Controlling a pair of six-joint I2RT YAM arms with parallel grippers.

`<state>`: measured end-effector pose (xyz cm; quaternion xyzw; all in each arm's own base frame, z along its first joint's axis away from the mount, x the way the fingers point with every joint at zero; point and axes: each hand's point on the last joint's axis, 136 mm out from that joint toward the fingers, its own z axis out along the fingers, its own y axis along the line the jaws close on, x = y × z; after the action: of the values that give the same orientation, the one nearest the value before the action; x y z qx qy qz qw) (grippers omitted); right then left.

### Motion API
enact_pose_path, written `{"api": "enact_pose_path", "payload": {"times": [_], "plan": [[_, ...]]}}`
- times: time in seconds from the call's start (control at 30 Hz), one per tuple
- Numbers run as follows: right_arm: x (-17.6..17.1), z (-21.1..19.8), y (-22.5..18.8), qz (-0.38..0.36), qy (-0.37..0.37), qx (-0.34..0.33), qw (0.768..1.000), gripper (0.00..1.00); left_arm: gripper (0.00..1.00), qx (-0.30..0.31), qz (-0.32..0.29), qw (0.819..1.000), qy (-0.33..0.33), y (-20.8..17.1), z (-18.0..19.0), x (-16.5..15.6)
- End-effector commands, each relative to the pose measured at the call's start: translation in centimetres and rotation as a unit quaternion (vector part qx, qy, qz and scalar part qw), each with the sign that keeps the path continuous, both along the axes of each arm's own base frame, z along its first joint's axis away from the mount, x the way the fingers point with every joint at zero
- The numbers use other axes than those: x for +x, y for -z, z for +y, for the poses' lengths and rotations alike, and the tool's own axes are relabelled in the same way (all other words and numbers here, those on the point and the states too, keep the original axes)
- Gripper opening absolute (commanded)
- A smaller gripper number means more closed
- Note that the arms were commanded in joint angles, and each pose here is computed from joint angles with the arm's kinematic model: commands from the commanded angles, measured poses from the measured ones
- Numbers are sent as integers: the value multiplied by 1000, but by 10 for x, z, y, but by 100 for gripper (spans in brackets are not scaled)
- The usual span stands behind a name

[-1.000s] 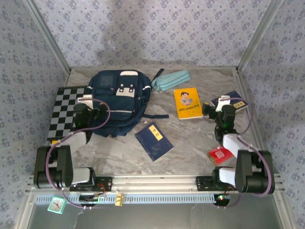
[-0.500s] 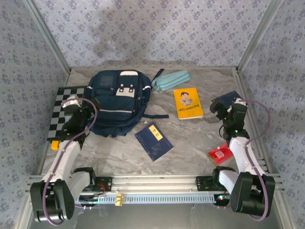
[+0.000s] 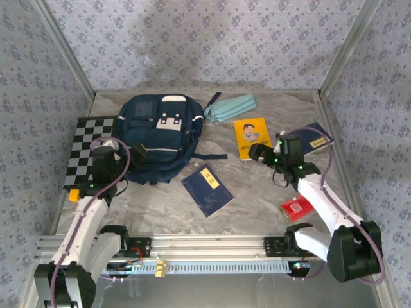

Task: Pack books, pencil case, and school supplies into a backpack

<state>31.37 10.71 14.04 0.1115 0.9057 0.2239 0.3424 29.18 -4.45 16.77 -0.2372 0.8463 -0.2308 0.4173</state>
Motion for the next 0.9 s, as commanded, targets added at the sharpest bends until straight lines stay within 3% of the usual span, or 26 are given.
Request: {"api": "enact_pose_path", "payload": {"times": [0.0, 0.33, 0.47, 0.87], "plan": [[1, 34, -3, 19, -25, 7, 999, 100, 100, -33, 28, 999, 19, 8, -19, -13], [39, 127, 7, 57, -91, 10, 994, 100, 100, -35, 68, 995, 57, 26, -65, -25], [65, 161, 9, 52, -109, 33, 992, 92, 100, -49, 92, 994, 45, 44, -69, -27], [147, 229, 41, 56, -147, 44, 987, 70, 100, -15, 120, 993, 11, 66, -54, -35]]}}
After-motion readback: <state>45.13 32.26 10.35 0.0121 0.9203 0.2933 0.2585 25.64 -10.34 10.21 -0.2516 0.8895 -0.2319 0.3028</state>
